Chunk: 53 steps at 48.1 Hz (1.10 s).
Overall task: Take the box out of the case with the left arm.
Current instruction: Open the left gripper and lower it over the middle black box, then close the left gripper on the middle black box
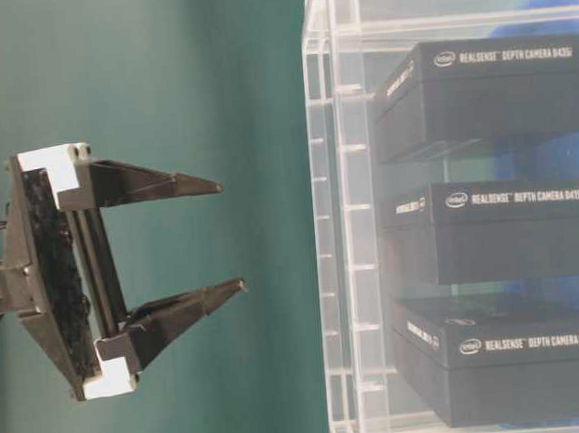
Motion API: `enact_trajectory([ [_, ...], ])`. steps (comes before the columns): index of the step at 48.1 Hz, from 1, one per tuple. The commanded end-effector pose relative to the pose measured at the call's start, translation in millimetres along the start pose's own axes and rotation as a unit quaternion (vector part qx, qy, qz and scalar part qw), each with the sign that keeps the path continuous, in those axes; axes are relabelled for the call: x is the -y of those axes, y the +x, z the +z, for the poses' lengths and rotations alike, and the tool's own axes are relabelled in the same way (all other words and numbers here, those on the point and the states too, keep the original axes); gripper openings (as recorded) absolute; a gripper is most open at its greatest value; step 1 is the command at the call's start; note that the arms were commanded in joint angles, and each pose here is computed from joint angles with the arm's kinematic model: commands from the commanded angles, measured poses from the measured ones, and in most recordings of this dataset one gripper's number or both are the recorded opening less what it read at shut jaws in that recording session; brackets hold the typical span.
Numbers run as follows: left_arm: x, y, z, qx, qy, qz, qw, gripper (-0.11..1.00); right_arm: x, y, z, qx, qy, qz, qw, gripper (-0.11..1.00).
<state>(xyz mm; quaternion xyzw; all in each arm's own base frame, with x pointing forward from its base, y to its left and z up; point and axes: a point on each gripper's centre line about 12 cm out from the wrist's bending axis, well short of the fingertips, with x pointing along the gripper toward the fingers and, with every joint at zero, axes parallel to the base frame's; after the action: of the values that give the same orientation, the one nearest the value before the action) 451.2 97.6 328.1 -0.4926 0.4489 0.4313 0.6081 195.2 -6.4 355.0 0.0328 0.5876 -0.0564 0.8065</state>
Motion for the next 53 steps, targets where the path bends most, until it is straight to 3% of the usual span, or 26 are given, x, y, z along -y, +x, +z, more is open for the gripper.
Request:
enact_trajectory([
  [1,-0.9,-7.9,2.2,0.008,-0.005,-0.013,0.9999,0.89,0.3,-6.0,3.4,0.012,0.001,0.000,0.9999,0.00],
  [10,0.7,10.9,1.5,0.010,-0.003,-0.018,0.9998,0.89,0.8,-6.0,3.5,0.013,0.001,-0.002,0.9999,0.00],
  [18,-2.8,29.6,-0.5,0.006,-0.003,-0.005,1.0000,0.89,1.6,-5.5,3.6,0.013,0.001,-0.005,0.9999,0.00],
  [27,-8.0,44.0,-1.4,0.004,-0.011,0.009,0.9999,0.89,1.7,-5.1,3.2,0.012,0.001,-0.006,0.9999,0.00],
  [38,-11.4,66.0,-2.8,0.005,-0.023,0.005,0.9997,0.89,3.1,-5.1,3.5,0.013,0.000,-0.012,0.9998,0.00],
  [53,-20.1,78.6,-0.7,0.008,-0.026,0.013,0.9995,0.89,3.7,-2.4,2.3,0.009,0.000,-0.015,0.9998,0.00],
])
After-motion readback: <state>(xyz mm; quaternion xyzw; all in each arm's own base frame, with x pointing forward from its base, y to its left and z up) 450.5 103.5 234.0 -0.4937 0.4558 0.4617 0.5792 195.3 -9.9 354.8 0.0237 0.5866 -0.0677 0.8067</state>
